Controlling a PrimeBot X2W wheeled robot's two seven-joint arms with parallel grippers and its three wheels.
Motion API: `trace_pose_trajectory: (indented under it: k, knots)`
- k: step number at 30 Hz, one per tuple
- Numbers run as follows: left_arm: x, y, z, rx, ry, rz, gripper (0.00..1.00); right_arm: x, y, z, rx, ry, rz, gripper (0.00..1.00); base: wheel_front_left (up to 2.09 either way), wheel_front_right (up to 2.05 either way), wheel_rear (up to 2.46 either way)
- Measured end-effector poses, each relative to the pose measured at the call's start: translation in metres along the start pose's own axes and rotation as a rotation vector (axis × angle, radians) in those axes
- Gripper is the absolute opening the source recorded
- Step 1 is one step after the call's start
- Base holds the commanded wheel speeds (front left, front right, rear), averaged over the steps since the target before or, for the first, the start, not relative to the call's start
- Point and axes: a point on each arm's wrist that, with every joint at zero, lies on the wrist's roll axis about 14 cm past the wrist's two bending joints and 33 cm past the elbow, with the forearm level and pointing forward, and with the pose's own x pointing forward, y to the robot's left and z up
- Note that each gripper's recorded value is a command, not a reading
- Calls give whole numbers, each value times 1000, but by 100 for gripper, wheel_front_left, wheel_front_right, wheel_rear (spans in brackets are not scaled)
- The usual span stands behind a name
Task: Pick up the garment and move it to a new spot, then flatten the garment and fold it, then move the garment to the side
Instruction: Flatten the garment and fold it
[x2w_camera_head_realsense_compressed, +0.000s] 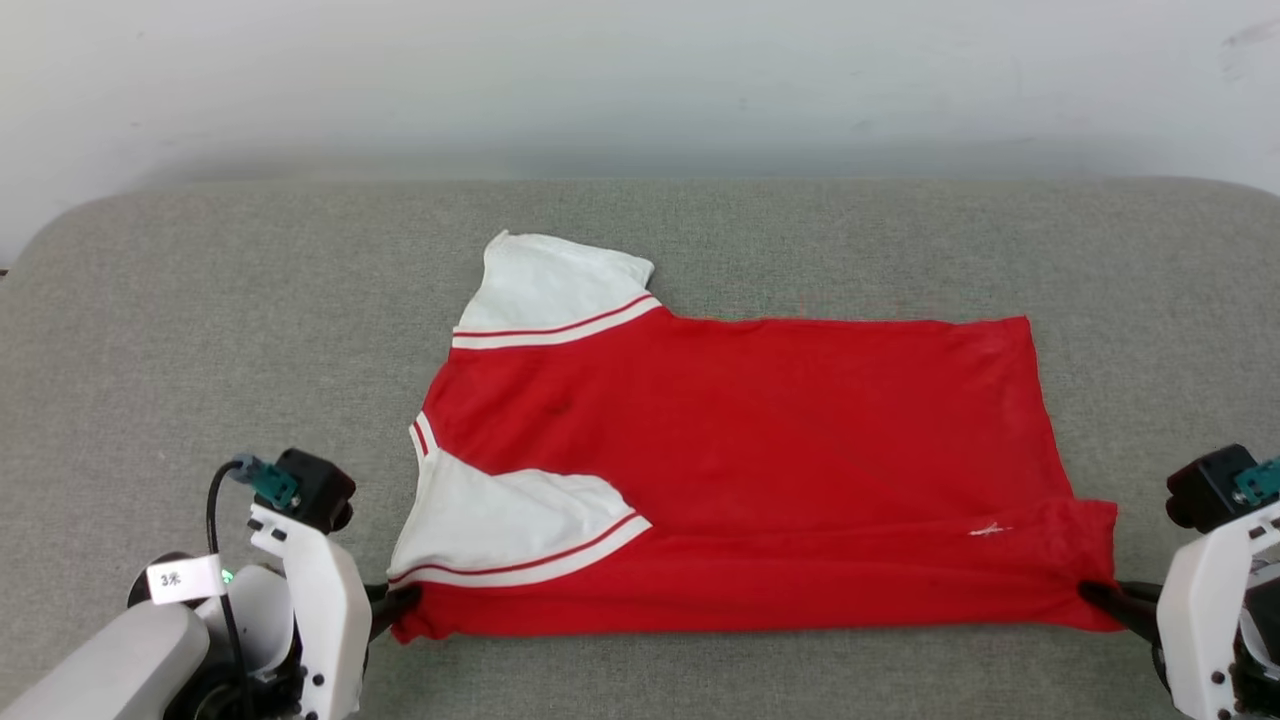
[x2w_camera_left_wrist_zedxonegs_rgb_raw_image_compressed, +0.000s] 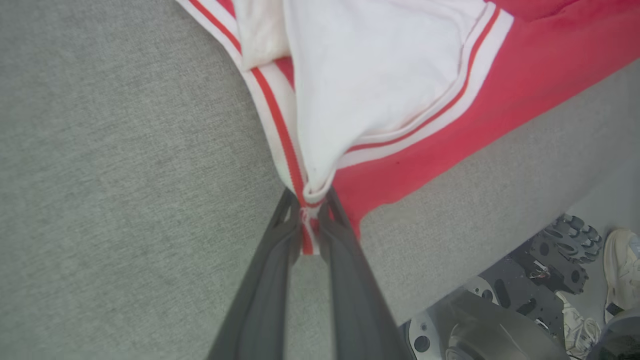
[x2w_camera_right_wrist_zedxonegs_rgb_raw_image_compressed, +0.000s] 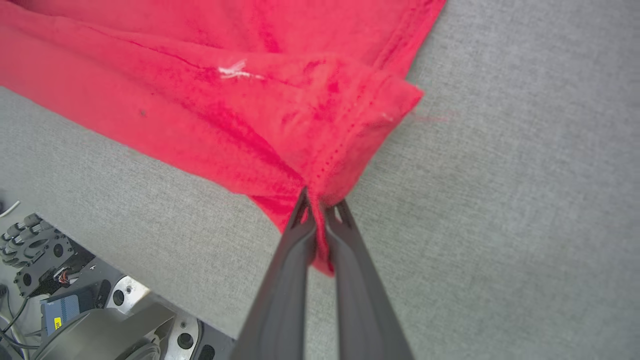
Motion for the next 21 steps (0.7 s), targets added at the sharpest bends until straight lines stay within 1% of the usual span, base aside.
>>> trace_pose_trajectory:
  k: [2, 6, 14, 15, 16, 21]
  knots:
    - [-2, -3, -6, -7, 8, -1, 0, -4, -2, -2, 8, -1, -4, 0, 0, 0, 0]
    - [1, -7, -22, -40, 44, -12, 0, -5, -4, -22, 29, 57, -9, 0, 0, 0, 0]
    - [16, -4, -46, -99, 102, -2, 1, 12, -2, -44, 79, 111, -14, 0, 0, 0, 0]
    - [17, -4, -48, -103, 104, 0, 48, 14, -1, -45, 84, 108, -14, 35, 0, 0, 0]
    - [17, -2, -49, -109, 101, 7, 100, 16, 0, -44, 93, 96, -14, 100, 0, 0, 0]
    - [10, 8, -41, -108, 53, 35, 100, 13, -1, -24, 96, -35, -31, 100, 0, 0, 0]
